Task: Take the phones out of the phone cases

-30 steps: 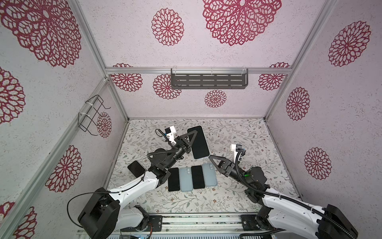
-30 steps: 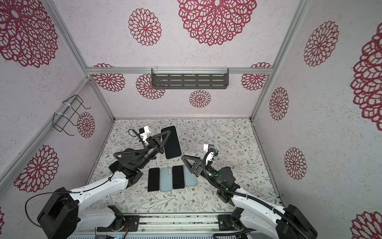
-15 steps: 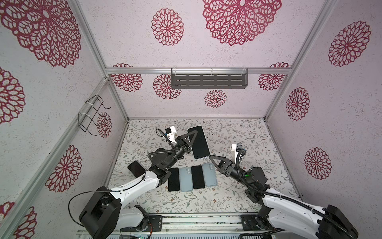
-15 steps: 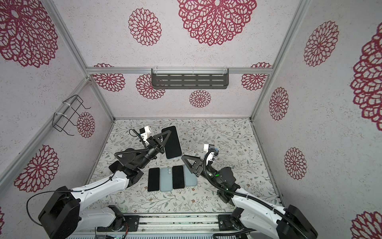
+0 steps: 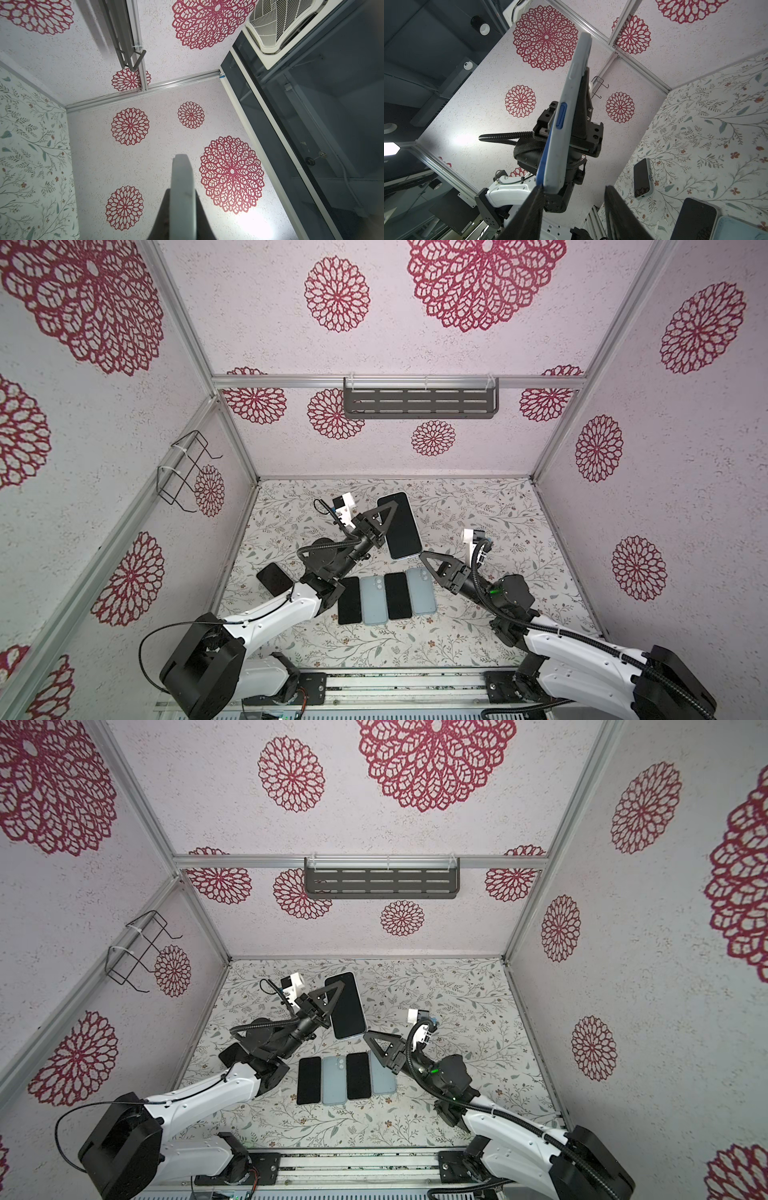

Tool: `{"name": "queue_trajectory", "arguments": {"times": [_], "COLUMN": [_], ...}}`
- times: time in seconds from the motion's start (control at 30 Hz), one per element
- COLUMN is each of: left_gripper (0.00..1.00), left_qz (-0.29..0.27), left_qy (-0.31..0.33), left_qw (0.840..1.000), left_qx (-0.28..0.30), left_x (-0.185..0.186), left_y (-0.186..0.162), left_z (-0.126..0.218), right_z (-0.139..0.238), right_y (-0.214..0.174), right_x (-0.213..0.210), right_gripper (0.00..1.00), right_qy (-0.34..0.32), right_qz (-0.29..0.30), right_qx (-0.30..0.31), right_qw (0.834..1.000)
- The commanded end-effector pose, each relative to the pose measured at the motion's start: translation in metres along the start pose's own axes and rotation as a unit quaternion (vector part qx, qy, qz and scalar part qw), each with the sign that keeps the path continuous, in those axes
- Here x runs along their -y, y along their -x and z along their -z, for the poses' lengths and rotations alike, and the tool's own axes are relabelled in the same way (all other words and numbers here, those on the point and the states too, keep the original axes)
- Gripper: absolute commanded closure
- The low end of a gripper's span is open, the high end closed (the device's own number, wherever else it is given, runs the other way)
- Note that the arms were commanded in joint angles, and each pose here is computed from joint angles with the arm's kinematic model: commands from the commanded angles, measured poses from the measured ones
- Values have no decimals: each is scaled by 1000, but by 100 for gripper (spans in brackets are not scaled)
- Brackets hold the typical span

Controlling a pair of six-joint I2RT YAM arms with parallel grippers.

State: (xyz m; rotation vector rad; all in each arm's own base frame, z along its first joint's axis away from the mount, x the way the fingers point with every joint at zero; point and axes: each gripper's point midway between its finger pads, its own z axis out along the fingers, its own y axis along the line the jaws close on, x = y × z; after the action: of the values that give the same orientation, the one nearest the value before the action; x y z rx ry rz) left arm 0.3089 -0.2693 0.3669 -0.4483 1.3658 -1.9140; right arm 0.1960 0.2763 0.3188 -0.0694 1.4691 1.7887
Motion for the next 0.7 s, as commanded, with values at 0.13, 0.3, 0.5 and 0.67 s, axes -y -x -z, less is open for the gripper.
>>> {"name": "queue_trajectory", "arguments": {"times": [0.13, 0.3, 0.5, 0.67], "left_gripper": [100, 100, 100, 100], "left_qz": [-7, -6, -6, -4], "left_qy": [-56, -63, -70, -75], "left_qw": [998, 998, 997, 997], "left_qx": [-9, -13, -15, -17], "left_x": [29, 35, 41, 45], "left_y": [-7, -10, -14, -16], "left_z": [-1, -2, -1, 0], "right_z": [-5, -7, -9, -9], "right_y": [5, 3, 1, 0], "right_x": [-16, -9, 2, 8], "right_gripper": [52, 53, 55, 56], "right_qy": [32, 23, 10, 6], "right_qz": [5, 2, -2, -5], "right_qx": [6, 4, 4, 6], "right_qw": [999, 1000, 1000, 1000]}}
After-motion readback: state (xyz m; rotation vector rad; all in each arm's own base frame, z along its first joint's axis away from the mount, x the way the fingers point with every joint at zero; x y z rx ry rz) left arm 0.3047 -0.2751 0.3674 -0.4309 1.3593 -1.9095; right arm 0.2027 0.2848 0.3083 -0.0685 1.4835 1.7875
